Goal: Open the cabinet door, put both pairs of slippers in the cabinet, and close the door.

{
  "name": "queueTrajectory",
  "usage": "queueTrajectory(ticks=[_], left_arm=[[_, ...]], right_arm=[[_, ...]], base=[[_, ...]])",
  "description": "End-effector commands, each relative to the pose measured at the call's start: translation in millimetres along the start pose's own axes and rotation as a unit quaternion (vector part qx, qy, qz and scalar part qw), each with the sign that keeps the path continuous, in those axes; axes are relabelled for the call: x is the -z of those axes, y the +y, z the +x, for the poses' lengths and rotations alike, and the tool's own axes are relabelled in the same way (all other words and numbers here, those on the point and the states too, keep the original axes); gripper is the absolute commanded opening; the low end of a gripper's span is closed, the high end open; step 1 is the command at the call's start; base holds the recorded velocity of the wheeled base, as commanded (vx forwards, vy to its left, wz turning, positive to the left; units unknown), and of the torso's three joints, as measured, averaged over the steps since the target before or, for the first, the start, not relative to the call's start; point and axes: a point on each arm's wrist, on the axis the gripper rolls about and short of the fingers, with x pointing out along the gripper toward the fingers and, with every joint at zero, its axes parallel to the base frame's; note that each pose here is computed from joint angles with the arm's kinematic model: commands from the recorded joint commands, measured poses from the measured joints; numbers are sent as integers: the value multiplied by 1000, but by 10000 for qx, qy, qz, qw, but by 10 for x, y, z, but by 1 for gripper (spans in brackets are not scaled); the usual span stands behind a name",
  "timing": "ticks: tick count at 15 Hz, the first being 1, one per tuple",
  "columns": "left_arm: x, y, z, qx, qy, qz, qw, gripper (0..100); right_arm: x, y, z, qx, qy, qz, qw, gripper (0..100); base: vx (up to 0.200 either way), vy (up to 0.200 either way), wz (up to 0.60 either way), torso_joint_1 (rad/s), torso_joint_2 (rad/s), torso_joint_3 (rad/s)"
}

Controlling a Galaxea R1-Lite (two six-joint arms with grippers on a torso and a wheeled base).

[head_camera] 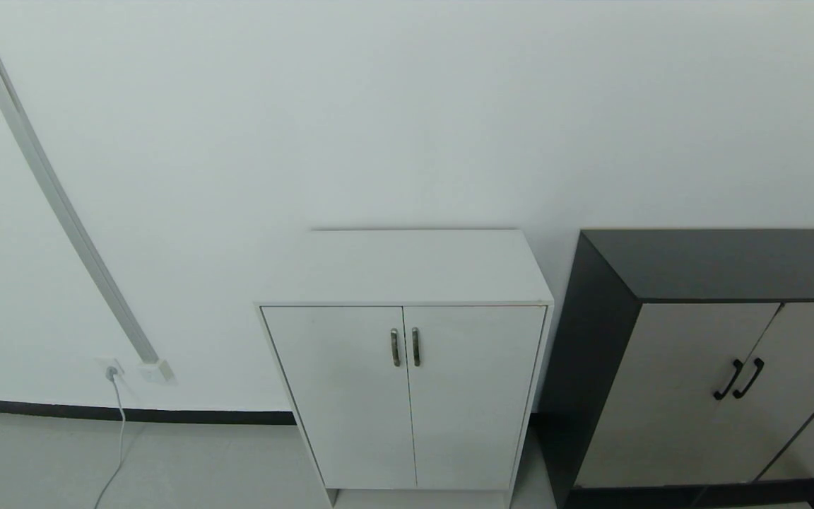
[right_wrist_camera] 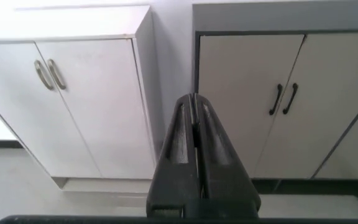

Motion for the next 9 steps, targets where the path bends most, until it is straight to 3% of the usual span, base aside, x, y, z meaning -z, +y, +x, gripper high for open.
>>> queueTrajectory(ticks=[1,9], left_arm=[[0,0,1,-5,8,4,10000,0],[5,0,2,2,16,35,10000,0]], right_arm=[[-4,-5,0,100,-22,36,9999,0],[-4,-5,0,116,-23,6,9999,0]], base=[[0,0,0,0,0,0],[0,0,0,0,0,0]])
